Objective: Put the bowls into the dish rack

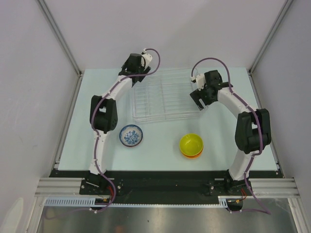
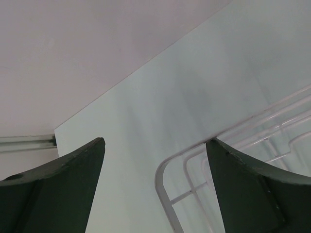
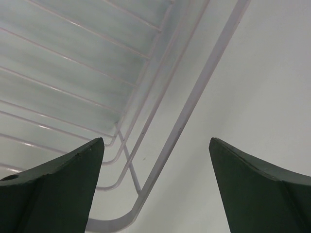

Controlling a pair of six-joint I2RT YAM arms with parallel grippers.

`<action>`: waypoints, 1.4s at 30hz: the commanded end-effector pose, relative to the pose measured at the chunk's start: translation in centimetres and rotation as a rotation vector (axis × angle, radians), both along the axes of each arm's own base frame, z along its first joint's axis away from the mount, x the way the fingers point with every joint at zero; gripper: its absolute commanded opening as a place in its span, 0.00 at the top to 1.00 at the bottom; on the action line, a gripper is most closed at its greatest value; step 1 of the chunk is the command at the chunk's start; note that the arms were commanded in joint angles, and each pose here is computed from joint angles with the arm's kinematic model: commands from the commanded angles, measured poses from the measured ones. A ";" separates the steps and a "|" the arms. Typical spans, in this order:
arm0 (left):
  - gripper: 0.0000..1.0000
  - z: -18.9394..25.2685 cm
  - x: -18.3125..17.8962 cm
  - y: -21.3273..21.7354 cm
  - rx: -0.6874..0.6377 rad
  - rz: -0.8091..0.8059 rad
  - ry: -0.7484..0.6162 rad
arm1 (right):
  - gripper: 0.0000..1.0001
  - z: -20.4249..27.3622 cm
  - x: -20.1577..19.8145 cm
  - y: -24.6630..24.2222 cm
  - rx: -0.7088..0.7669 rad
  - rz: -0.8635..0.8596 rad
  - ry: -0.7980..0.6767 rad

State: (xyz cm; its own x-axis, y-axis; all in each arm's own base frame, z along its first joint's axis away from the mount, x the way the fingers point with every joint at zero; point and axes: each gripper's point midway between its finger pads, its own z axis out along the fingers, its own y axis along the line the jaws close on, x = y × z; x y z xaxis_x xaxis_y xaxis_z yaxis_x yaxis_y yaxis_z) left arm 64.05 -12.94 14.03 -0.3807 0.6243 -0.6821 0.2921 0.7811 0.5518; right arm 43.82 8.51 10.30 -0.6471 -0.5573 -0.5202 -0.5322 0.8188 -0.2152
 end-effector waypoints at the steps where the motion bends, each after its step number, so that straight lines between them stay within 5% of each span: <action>1: 0.10 5.2 0.6 -1.2 -0.002 0.001 -0.121 | 0.05 3.3 -1.0 1.2 0.048 0.022 -0.042; 14: 0.10 2.4 2.1 -2.2 0.060 -0.004 -0.115 | 0.05 3.9 -2.6 3.2 0.074 0.058 -0.029; 29: 0.10 4.3 2.3 -2.4 0.034 0.030 -0.177 | 0.06 3.7 -3.7 4.2 0.065 0.068 -0.028; 36: 0.07 10.9 -1.1 -1.7 -0.059 0.034 -0.239 | 0.05 6.1 -1.9 1.9 0.101 -0.026 -0.104; 42: 0.05 15.5 -7.7 0.6 -0.073 0.005 -0.208 | 0.05 8.5 -1.6 1.9 0.149 -0.031 -0.157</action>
